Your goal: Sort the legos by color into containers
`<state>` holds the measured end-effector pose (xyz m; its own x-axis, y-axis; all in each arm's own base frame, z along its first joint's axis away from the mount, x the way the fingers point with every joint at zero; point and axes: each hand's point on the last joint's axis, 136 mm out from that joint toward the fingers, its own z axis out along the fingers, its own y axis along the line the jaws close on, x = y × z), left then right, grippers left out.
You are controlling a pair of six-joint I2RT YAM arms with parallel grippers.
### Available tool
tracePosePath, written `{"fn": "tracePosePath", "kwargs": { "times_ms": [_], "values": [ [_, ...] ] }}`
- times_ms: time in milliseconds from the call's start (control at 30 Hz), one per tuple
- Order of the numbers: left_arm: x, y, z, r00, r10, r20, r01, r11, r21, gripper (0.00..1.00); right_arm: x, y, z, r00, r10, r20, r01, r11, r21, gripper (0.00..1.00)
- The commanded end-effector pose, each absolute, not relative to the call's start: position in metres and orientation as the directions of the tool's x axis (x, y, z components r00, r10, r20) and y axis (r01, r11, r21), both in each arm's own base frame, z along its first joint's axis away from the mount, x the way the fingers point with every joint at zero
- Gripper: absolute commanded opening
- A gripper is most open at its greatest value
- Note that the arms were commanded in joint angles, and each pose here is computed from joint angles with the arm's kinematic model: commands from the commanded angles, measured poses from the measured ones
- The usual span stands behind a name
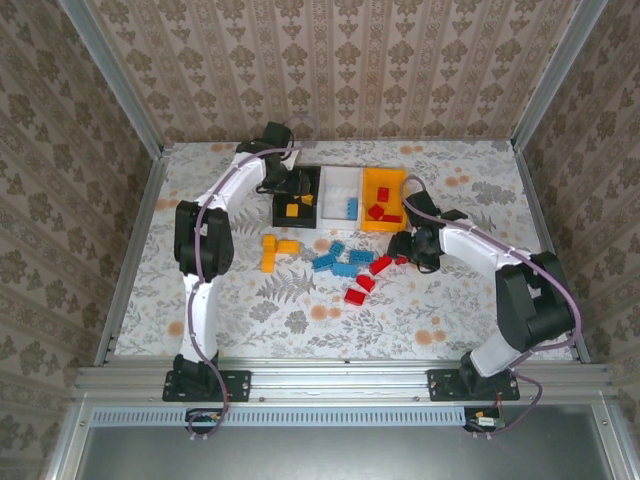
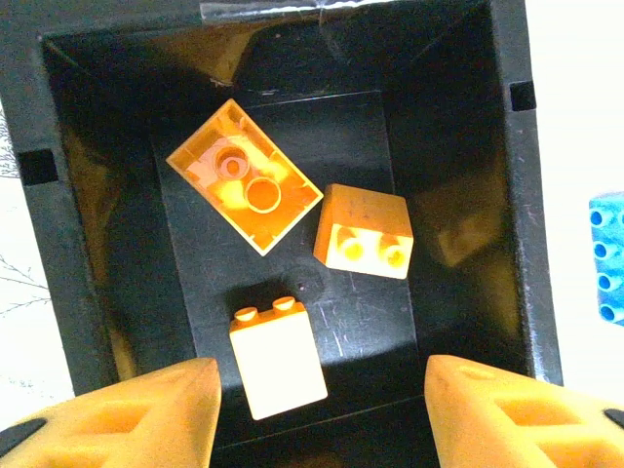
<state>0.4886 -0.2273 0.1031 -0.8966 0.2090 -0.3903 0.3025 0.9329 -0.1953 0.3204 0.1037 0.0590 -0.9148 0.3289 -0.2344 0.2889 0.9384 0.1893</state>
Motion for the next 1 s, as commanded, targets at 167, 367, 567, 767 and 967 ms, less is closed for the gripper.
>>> {"fn": "tracePosePath", "kwargs": {
  "times_ms": [167, 367, 567, 767, 967],
  "values": [
    [0.451, -0.219, 0.159, -0.87, 0.163, -0.465, 0.303, 0.922, -0.243, 0.61, 0.339, 0.101, 0.047, -0.909, 0.35, -0.229, 0.321, 0.934, 0.155, 0.73],
    [0.416, -0.214, 0.172, -0.86, 0.123, -0.496, 0.298, 0.909, -0.291, 0.61, 0.346, 0.1, 0.035, -0.914, 0.347, -0.212, 0.325, 0.937, 0.131, 0.72],
    [0.389, -0.205, 0.18, -0.851, 0.127, -0.51, 0.301, 0.913, -0.275, 0.62, 0.349, 0.096, 0.022, -0.919, 0.344, -0.192, 0.329, 0.938, 0.107, 0.64],
    [0.372, -0.196, 0.185, -0.844, 0.123, -0.523, 0.3, 0.915, -0.27, 0.63, 0.346, 0.091, 0.02, -0.918, 0.352, -0.185, 0.337, 0.936, 0.105, 0.52],
    [0.361, -0.19, 0.181, -0.847, 0.118, -0.518, 0.291, 0.919, -0.266, 0.63, 0.34, 0.083, 0.028, -0.913, 0.356, -0.199, 0.34, 0.934, 0.108, 0.4]
  ]
}}
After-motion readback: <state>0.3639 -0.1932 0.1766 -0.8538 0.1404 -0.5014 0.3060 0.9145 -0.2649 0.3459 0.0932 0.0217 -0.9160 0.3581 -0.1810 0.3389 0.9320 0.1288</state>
